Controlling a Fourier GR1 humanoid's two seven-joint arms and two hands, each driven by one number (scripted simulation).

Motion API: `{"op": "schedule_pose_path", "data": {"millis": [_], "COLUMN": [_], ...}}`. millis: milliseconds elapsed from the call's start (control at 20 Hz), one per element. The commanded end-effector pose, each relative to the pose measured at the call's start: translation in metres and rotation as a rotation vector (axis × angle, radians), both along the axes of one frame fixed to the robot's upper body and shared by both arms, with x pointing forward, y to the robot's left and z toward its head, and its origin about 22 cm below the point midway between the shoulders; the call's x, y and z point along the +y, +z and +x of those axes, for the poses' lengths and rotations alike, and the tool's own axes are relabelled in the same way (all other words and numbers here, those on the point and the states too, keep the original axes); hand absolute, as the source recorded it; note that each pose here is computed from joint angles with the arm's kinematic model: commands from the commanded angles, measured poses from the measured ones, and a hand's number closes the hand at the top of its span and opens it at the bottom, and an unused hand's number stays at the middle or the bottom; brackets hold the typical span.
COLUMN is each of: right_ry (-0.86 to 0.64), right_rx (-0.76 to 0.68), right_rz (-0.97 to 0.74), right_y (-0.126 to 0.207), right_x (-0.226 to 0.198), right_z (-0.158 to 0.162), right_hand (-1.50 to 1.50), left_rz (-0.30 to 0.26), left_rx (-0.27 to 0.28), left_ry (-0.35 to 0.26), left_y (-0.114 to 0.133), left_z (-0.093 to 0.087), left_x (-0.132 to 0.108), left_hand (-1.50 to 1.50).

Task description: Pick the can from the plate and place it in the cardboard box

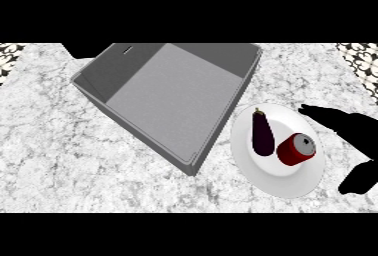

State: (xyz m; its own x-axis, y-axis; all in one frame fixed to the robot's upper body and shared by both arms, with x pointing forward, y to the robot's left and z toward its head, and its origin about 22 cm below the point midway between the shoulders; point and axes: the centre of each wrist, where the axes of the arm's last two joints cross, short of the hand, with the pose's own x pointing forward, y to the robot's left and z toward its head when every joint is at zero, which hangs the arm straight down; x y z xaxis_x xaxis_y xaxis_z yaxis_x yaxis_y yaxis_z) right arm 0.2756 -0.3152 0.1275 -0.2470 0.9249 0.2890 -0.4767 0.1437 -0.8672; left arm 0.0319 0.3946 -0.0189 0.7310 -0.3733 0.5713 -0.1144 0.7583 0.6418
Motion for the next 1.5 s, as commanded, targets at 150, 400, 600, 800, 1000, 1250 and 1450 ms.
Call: {"op": "schedule_pose_path", "data": {"millis": [150,400,600,800,1000,1250,1450], "right_ry": [0.0,-0.013,-0.014,-0.024,-0.024,-0.017,-0.009], "right_rx": [-0.001,-0.002,0.006,-0.003,0.0,0.021,0.041], "right_rz": [0.007,0.011,0.027,0.011,-0.008,-0.049,-0.002], "right_y": [-0.013,-0.018,-0.029,-0.026,-0.032,-0.041,-0.05], "right_x": [0.014,0.016,0.022,0.023,0.022,0.025,0.031], "right_z": [-0.004,-0.004,-0.006,-0.003,-0.003,-0.005,-0.007], "right_hand": [-1.5,-1.5,-1.5,-1.5,-1.5,-1.5,1.5], "left_rz": [-0.137,-0.151,-0.158,-0.167,-0.148,-0.152,-0.168], "left_rx": [-0.492,-0.498,-0.496,-0.499,-0.506,-0.517,-0.514], "left_ry": [-0.23,-0.224,-0.221,-0.225,-0.229,-0.233,-0.229], "left_y": [0.036,0.036,0.032,0.034,0.033,0.034,0.034], "left_z": [0.096,0.096,0.095,0.096,0.098,0.099,0.098], "left_x": [-0.051,-0.054,-0.056,-0.054,-0.053,-0.055,-0.055], "left_hand": [0.0,0.0,0.0,0.0,0.0,0.0,0.0]}}
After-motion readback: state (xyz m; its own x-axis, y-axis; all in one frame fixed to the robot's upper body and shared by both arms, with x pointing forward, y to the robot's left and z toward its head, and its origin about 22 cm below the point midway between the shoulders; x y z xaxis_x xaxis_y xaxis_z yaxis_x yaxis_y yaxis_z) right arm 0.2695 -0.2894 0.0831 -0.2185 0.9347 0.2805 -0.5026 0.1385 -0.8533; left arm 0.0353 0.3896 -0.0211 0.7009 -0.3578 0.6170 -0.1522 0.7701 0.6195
